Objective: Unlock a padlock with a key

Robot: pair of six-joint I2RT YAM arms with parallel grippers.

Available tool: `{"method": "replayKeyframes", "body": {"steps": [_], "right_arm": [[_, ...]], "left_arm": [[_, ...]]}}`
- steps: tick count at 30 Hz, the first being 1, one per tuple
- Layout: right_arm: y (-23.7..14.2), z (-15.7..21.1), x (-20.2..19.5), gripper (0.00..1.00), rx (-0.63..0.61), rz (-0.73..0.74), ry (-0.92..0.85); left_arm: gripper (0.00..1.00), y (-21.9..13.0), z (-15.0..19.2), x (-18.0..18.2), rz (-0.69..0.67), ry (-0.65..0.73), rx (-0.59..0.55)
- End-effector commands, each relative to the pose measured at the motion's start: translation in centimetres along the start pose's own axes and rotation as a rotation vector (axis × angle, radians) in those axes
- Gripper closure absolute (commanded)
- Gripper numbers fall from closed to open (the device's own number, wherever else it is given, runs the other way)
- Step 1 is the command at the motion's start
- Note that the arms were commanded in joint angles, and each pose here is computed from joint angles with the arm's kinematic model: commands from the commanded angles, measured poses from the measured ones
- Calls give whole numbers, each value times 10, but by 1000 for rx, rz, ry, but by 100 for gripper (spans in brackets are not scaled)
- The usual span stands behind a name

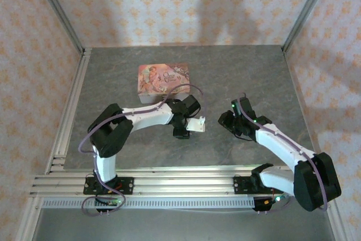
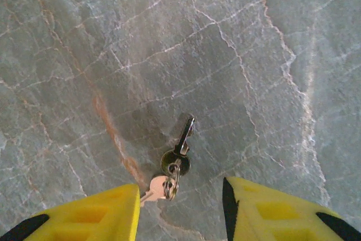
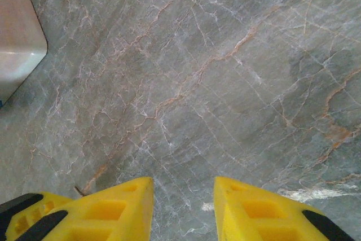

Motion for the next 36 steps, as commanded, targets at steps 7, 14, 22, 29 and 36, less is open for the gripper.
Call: {"method": "replayKeyframes", "body": {"steps": [7,14,22,29,36], "right_arm": [[3,-1,-1,66,-8,-12,28],[3,-1,-1,66,-12,-16,35],[4,-2,-1,66,-17,-13,36],[3,-2,0,67,-20,-20,41],[4,-1,0,67,-13,-34,58]], "left_arm": [[63,3,8,7,111,-5,-37],[66,7,10,3,192,0,-32],[77,14,11,2,237,-5,-9],[95,13,11,-1,249,-20,-8],[100,7,8,-1,221,-122,-49]]}}
Point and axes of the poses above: each hand's point on the last joint's axis, 136 mm out from that joint toward the fingers, its own y axis out along the fingers, its own x axis along the line the jaws close on, z = x × y, the point moved 7 cm from there along -y, back along the fingers, and after that the axes turned 12 degrees about y, right-handed, at the moved point
